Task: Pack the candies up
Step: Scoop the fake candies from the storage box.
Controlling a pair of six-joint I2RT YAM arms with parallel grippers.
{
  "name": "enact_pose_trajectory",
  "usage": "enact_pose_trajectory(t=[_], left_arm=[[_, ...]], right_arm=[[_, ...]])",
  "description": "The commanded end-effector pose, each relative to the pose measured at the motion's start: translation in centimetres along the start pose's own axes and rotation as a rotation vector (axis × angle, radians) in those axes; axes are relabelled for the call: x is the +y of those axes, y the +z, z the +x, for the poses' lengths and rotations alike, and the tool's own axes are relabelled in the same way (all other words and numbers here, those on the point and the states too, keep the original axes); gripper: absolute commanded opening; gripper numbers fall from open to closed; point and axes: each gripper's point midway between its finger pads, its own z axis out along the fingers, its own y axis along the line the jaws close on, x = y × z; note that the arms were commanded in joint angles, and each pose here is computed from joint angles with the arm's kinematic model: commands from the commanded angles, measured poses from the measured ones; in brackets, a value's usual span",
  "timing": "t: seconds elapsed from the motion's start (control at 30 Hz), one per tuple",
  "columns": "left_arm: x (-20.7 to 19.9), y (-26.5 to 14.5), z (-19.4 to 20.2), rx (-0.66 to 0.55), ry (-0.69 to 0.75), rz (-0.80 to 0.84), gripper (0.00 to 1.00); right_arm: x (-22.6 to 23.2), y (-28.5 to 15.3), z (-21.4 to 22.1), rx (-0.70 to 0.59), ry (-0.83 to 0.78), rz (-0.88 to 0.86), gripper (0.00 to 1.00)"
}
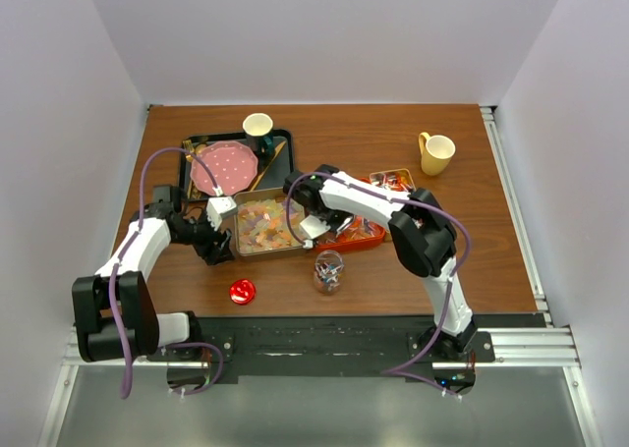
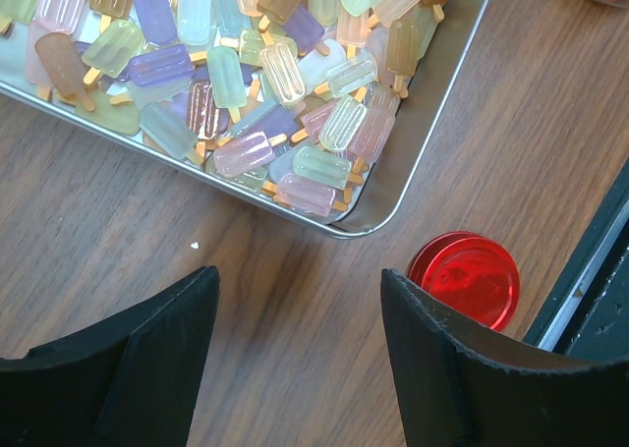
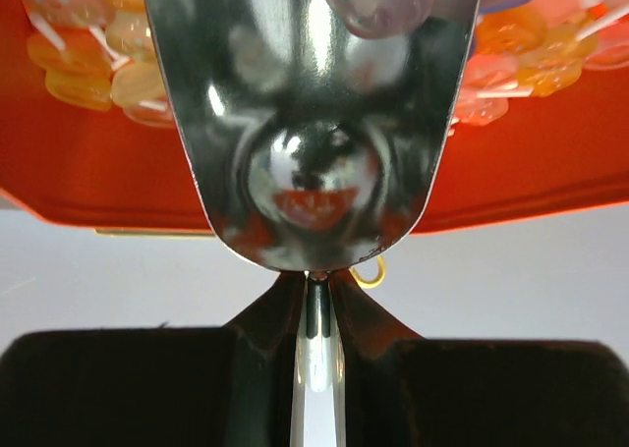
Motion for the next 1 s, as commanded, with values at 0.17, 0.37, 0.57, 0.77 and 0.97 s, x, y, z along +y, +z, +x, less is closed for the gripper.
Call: enact_pose_trajectory(t=[0.17, 0.37, 0.57, 0.77, 0.97], left_arm=[[1.0, -0.4, -1.9, -0.054, 0.026, -0.013, 0.71], [1.3, -0.5, -2.6, -0.061, 0.012, -0.008, 0.71], [1.6, -0.7, -3.2, -0.070, -0.001, -0.010, 0.71], [2.0, -0.9, -3.8, -0.077, -0.015, -0.017, 0.71], [2.5, -1.2, -4.8, -0.095, -0.044, -0.032, 0.71]], right_arm=[[0.7, 1.5, -4.3, -0.207, 0.099, -0.074, 0.00], [1.6, 1.3, -5.8, -0.373, 0.143, -0.117, 0.00], [3.8, 0.4, -6.2, -0.531, 0.128, -0.212, 0.00], [4.7, -0.1, -5.7, -0.677, 0.206, -0.322, 0.00], [3.9, -0.9, -5.1, -0.806, 0.320, -0.317, 0.00]])
